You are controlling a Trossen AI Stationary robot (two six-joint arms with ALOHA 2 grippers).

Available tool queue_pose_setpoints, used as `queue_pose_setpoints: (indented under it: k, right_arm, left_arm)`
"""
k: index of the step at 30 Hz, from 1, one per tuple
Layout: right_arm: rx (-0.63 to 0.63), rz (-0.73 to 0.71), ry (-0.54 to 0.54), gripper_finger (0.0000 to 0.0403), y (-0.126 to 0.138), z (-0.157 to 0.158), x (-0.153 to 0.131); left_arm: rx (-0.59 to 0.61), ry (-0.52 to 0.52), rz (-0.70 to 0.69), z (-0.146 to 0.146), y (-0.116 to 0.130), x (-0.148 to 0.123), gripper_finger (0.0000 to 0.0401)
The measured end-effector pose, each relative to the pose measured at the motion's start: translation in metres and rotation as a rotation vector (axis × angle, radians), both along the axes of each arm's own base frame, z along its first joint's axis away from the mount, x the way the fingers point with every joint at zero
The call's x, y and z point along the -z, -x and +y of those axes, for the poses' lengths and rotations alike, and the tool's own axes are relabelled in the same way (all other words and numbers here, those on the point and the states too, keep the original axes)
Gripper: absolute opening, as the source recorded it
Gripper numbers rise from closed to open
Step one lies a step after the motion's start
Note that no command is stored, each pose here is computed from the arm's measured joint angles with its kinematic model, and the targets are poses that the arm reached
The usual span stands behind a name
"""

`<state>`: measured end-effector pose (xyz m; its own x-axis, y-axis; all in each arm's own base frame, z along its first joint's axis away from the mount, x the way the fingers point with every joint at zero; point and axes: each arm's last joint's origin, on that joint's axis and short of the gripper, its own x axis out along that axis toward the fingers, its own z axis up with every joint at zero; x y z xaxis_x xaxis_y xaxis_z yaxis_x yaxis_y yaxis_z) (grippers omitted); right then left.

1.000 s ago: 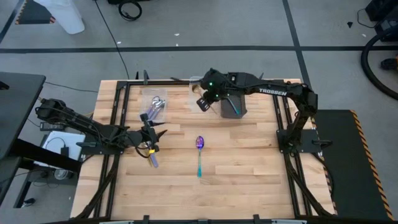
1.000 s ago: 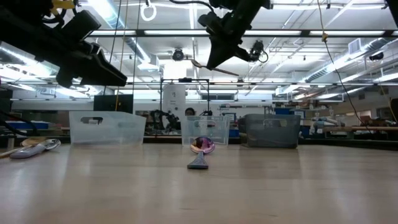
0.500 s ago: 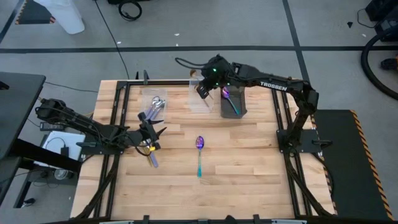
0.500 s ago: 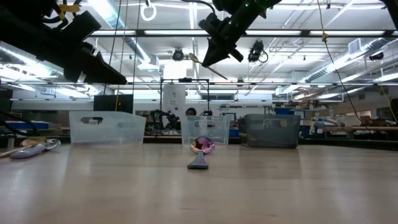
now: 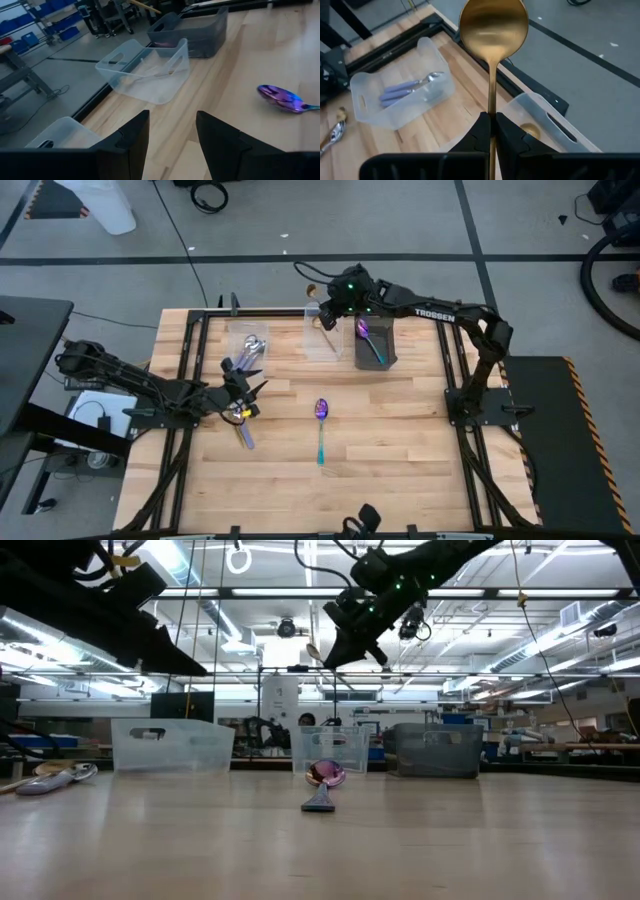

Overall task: Sort silverware by color (type)
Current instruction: Put the gold spoon into the right transparent bin

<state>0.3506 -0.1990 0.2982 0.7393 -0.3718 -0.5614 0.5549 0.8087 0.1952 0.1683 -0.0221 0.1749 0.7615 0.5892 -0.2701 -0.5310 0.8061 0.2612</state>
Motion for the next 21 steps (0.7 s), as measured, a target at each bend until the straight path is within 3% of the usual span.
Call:
queue_pose_setpoints:
  k: [21]
  right_arm:
    - [0.014,-0.212,0.056,0.0016,0.003,-0.004,0.046]
  left_arm:
    - [-0.008,0.013,0.003,0.005,-0.001,0.0,0.0172]
